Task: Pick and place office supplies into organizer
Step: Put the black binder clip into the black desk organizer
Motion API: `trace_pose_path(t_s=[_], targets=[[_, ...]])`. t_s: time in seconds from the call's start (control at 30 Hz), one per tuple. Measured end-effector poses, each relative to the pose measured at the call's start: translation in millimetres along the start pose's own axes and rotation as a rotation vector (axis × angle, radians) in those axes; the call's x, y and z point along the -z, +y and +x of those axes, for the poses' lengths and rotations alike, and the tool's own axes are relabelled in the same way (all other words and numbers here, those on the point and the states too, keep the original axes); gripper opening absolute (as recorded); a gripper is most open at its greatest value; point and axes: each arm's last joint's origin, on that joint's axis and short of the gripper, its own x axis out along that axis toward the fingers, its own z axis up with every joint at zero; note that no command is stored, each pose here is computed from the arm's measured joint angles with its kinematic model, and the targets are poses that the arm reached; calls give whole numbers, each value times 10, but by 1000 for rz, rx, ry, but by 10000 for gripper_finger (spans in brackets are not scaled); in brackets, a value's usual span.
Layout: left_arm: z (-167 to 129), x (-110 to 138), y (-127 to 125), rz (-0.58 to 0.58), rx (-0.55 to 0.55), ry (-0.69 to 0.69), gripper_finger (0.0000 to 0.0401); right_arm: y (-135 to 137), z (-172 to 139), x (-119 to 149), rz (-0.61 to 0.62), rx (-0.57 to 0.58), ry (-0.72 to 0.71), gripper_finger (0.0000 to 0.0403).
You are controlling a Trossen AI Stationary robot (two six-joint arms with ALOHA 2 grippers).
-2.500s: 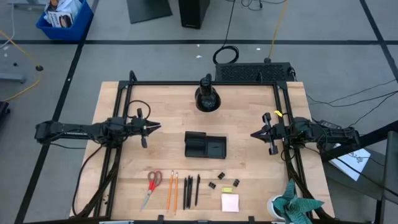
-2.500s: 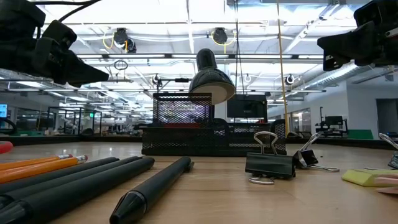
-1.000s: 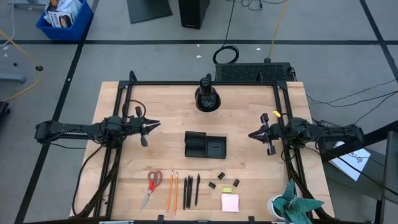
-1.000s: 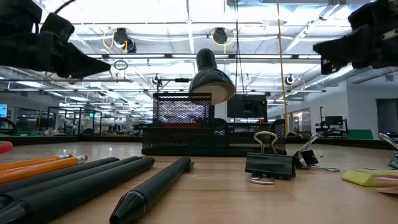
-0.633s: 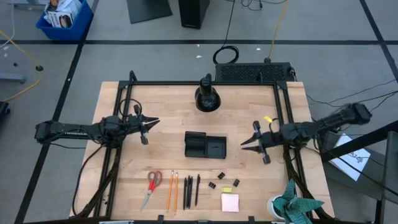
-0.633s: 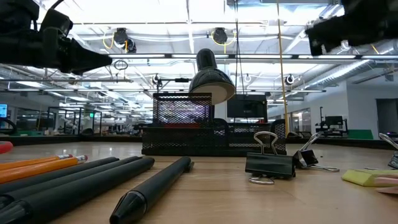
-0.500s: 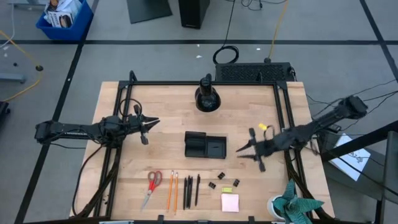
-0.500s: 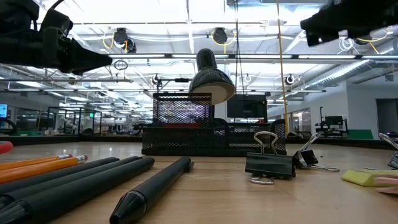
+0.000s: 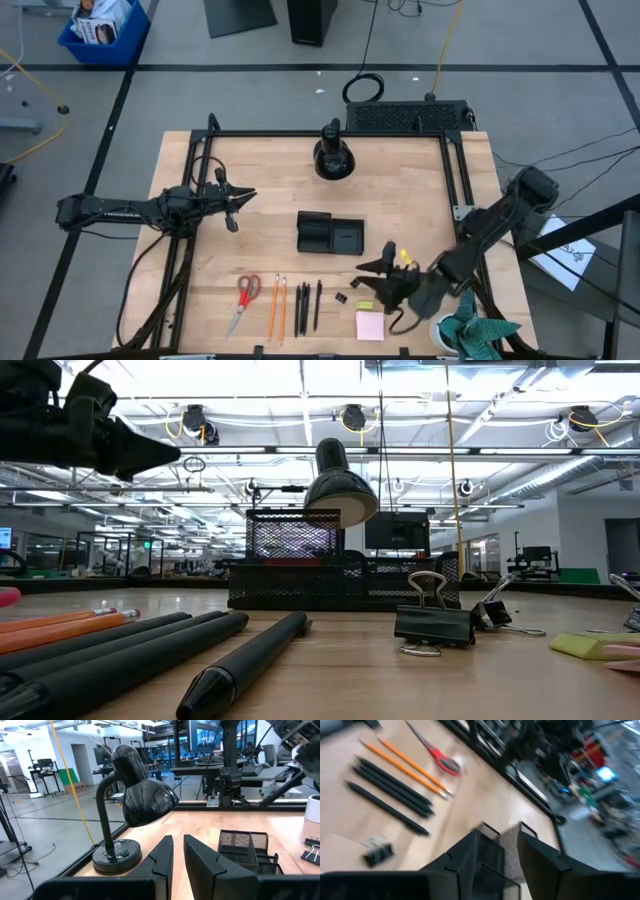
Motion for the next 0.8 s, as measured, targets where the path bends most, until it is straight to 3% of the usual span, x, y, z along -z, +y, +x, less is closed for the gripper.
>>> trace_pose_path(t_s=[0.27, 0.43, 0.63, 0.8], targets=[[-2, -57, 6, -16, -6, -58, 51, 354, 184, 166, 71, -10, 92, 156], [-3, -72, 8, -28, -7, -74, 51, 517, 270, 260, 86, -84, 124, 156], [-3, -72, 8, -32, -7, -74, 51, 644, 333, 342, 157, -156, 161, 156], [-3, -72, 8, -33, -7, -73, 51, 679, 343, 377, 144, -198, 181, 154]])
